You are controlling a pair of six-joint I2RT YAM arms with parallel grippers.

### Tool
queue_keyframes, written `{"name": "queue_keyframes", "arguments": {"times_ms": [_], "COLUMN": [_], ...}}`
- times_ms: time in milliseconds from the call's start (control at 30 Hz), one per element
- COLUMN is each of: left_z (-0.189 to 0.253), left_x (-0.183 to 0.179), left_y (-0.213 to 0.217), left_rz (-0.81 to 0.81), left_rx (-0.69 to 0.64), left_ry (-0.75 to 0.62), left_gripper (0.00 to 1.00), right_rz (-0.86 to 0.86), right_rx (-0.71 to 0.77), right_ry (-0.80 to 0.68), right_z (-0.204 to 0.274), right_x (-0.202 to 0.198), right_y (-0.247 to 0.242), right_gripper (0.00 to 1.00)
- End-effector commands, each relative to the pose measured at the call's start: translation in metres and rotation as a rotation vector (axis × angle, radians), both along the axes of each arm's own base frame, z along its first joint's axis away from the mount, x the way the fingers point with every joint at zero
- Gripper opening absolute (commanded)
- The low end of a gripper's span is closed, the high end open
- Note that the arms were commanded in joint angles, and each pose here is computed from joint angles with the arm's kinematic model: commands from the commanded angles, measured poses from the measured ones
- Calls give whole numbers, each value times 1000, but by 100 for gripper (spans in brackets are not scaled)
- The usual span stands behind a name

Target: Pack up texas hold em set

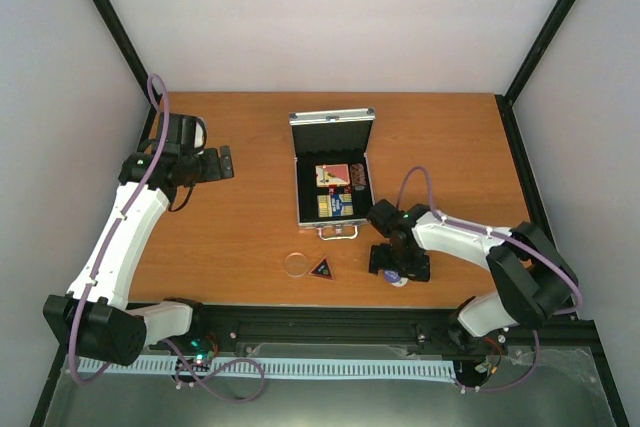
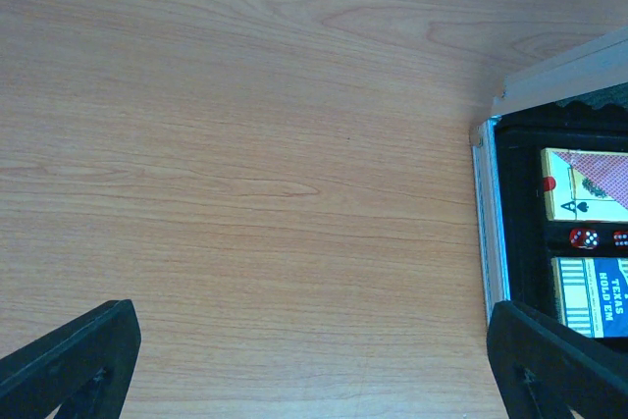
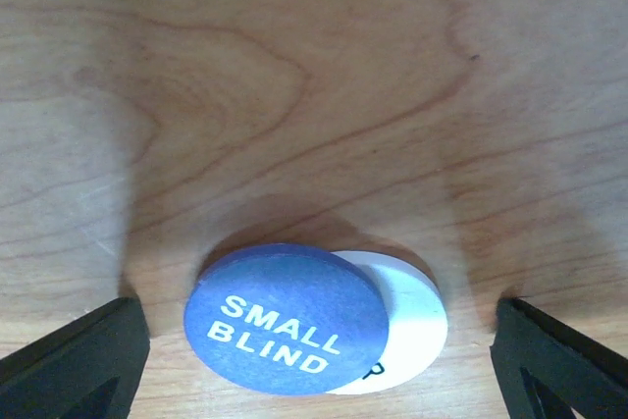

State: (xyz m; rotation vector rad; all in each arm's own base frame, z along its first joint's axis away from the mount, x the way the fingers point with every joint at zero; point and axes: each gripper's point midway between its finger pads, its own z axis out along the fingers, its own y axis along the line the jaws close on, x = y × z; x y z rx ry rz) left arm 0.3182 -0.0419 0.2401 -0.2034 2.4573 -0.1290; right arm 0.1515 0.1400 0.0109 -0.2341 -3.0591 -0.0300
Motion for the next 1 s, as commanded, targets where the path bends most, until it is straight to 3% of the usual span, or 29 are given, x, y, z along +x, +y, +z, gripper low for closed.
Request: {"name": "queue_keyframes", "arguments": {"times_ms": [0,433,633,767,967], "left_z": [2,2,2,2,3], "left_x": [-1,-3,-3,-5,-6], "left_y": [1,1,0,1,2], "left_rz": [-1,-4,-3,1,5], "left_rx": [9,7,5,7,5], "left_ry": [-9,-2,-3,-4,-8], "left_gripper": [100,100,100,100,100], "right_rz": [-45,-50,-44,-41,-36], "right_rx": [-33,-37,-38,-43,-52], "right_ry": [51,76,75,67,55], "right_z": [-20,-28,-25,-22,-18], "right_x": [-18,-27,-25,-22,-15], "right_y": [-17,-23,-22,-21,-19], "right_gripper": [96,80,64,59,39]}}
